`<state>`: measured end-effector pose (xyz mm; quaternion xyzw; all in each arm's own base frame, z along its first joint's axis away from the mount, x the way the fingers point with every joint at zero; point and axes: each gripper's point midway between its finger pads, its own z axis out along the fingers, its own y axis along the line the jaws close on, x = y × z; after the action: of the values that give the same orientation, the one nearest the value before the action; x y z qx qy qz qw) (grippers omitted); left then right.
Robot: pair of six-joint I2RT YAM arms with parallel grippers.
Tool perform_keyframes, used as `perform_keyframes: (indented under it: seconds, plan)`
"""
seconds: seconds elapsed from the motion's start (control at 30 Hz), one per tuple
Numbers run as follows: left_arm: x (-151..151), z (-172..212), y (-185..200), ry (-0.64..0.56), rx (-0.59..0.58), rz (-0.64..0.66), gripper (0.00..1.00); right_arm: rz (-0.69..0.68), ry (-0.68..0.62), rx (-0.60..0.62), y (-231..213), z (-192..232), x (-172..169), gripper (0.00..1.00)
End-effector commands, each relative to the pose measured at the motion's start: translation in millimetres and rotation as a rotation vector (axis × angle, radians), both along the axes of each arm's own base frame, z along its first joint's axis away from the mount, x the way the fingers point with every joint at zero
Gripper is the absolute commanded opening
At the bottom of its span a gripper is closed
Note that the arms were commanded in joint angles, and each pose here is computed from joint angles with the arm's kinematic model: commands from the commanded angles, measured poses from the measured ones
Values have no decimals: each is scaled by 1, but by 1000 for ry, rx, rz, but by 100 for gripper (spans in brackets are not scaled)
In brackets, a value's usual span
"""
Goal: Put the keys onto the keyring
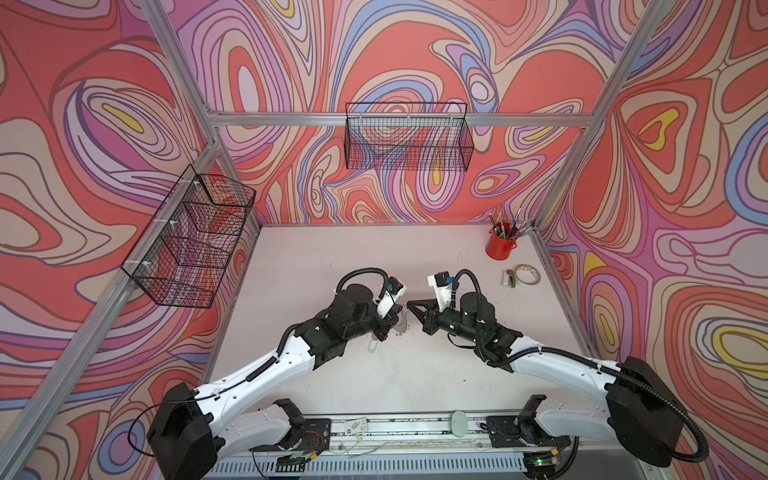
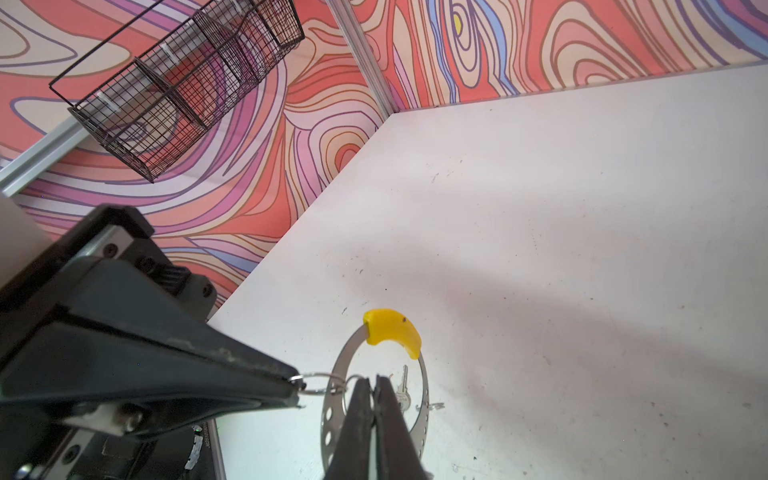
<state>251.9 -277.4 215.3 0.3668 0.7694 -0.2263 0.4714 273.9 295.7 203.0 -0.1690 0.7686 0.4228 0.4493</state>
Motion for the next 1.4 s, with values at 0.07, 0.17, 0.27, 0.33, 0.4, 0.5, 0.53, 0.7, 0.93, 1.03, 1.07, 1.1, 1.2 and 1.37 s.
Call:
perform_keyframes:
  seconds: [0.07, 0.17, 0.27, 0.33, 0.4, 0.5, 0.53, 0.7, 0.93, 1.03, 1.07, 1.1, 1.2, 1.37]
  plan:
    - [4, 40, -4, -143, -87, 17, 0, -36, 70, -64, -7, -23, 5, 0]
    - [5, 39, -4, -145, -78, 25, 0, -37, 70, -63, -7, -24, 5, 0]
    - [6, 39, -4, -138, -100, 36, 0, -18, 80, -60, -4, -26, 3, 0]
    - [7, 39, -5, -123, -119, 46, 0, -17, 86, -66, -5, -28, 3, 0]
    - [8, 39, -5, -118, -142, 62, 0, -27, 86, -65, -8, -27, 5, 0]
    - [9, 40, -5, -114, -181, 76, 0, -10, 87, -47, -10, -22, 6, 2]
    - [8, 40, -5, -112, -195, 76, 0, -3, 90, -51, -10, -23, 6, 3]
    - [8, 41, -6, -113, -265, 86, 0, 7, 122, -83, -11, -29, 9, 20]
    - [10, 40, -5, -127, -318, 106, 0, -109, 142, -44, -52, -28, 33, 39]
    - [10, 38, -5, -130, -343, 107, 0, -203, 88, -46, -73, -16, 44, 60]
    - [10, 38, -6, -134, -356, 106, 0, -219, 74, -39, -78, -11, 47, 66]
    - [9, 38, -7, -139, -367, 97, 0, -217, 58, -31, -80, -6, 48, 72]
    - [7, 38, -11, -146, -384, 71, 0, -205, 2, -7, -83, 6, 50, 83]
    - [7, 38, -14, -171, -397, 51, 0, -236, -116, 81, -100, 28, 56, 98]
